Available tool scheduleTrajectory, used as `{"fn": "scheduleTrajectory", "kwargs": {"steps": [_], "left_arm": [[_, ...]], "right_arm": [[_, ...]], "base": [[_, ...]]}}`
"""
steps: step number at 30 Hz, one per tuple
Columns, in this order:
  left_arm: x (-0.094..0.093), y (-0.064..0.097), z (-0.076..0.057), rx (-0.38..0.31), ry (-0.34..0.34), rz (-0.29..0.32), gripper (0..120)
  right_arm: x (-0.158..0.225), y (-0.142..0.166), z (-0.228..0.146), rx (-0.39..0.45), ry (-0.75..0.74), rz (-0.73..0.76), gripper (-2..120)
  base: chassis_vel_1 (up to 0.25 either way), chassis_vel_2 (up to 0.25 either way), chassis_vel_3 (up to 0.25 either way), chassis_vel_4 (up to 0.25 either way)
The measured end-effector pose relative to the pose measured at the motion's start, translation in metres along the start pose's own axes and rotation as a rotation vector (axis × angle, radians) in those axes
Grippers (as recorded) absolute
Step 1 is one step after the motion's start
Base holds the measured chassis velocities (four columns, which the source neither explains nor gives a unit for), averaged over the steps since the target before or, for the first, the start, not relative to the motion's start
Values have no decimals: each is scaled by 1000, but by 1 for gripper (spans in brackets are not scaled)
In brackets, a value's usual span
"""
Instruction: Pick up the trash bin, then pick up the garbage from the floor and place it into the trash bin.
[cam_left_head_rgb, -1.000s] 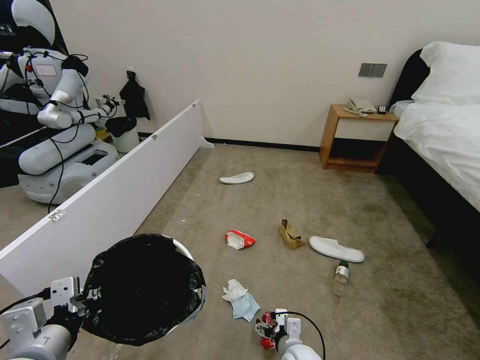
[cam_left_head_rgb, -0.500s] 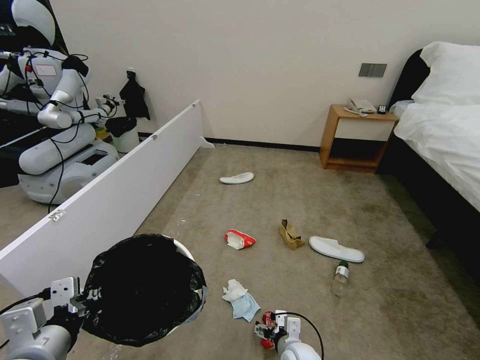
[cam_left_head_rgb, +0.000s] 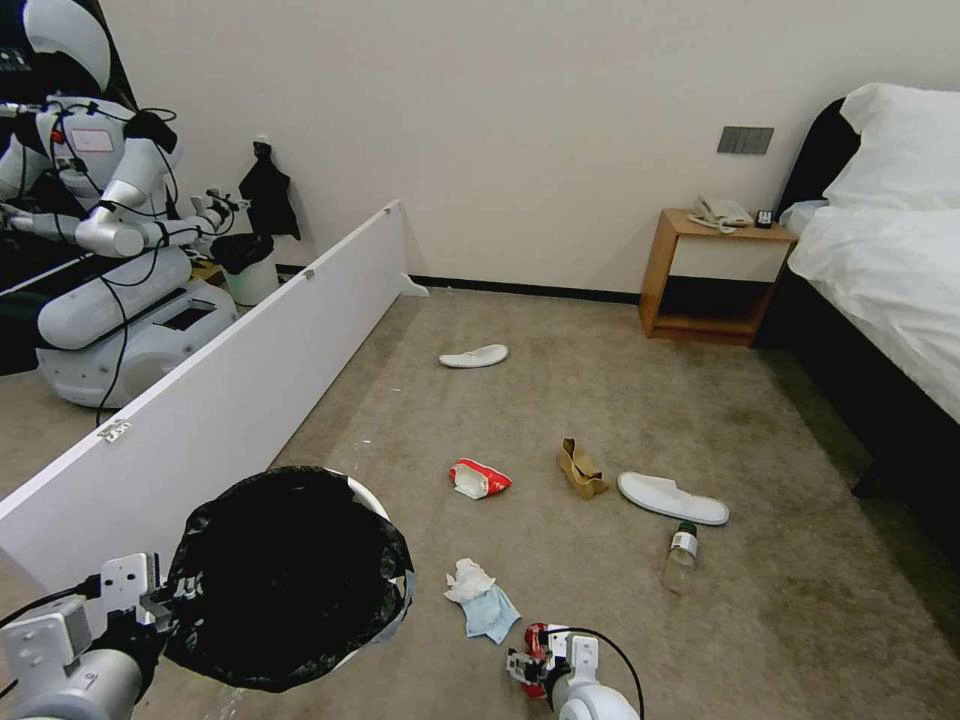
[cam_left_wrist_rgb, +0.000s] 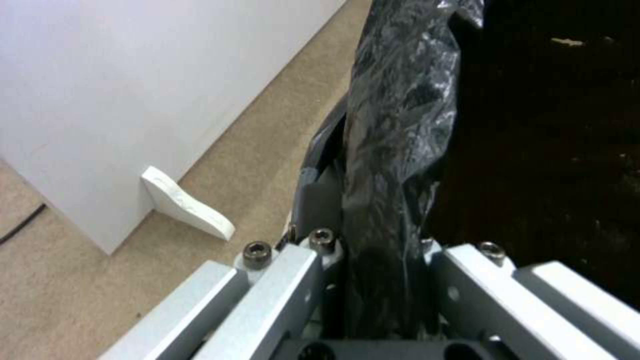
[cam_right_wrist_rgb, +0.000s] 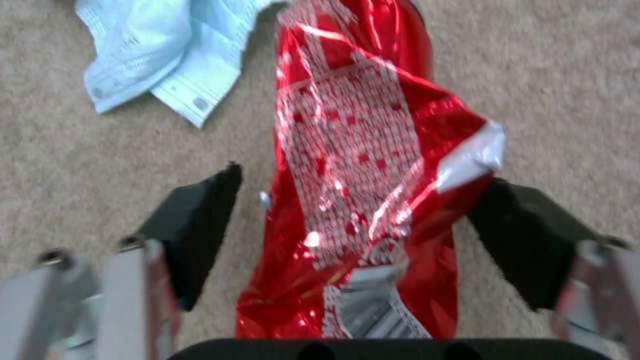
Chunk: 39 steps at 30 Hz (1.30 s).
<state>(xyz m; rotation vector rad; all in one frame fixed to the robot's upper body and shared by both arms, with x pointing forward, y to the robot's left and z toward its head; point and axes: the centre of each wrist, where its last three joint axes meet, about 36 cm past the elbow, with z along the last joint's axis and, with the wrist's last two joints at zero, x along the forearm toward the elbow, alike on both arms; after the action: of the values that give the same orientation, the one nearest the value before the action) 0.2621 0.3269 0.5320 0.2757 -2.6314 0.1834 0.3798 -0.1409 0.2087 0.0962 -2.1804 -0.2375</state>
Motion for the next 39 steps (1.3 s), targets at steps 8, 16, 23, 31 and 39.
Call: {"fn": "scheduleTrajectory", "kwargs": {"steps": [8, 16, 23, 31, 39], "left_arm": [[1, -1, 0, 3, 2, 3, 3], [2, -2, 0, 5, 1, 6, 3], [4, -4, 1, 5, 2, 12, 3], [5, -6, 0, 2, 16, 31, 3], [2, -12, 1, 3, 37, 59, 3]], "right_arm": [[3, -4, 4, -1, 11, 1, 44], [7, -6, 7, 7, 12, 3, 21], [18, -12, 8, 30, -15, 13, 18], [60, -22, -17, 67, -171, 13, 18], [127, -20, -88, 91, -489, -92, 18]], "base": [[0, 0, 0, 0], [0, 0, 0, 0], [0, 0, 0, 0], [0, 0, 0, 0], [0, 0, 0, 0]]}}
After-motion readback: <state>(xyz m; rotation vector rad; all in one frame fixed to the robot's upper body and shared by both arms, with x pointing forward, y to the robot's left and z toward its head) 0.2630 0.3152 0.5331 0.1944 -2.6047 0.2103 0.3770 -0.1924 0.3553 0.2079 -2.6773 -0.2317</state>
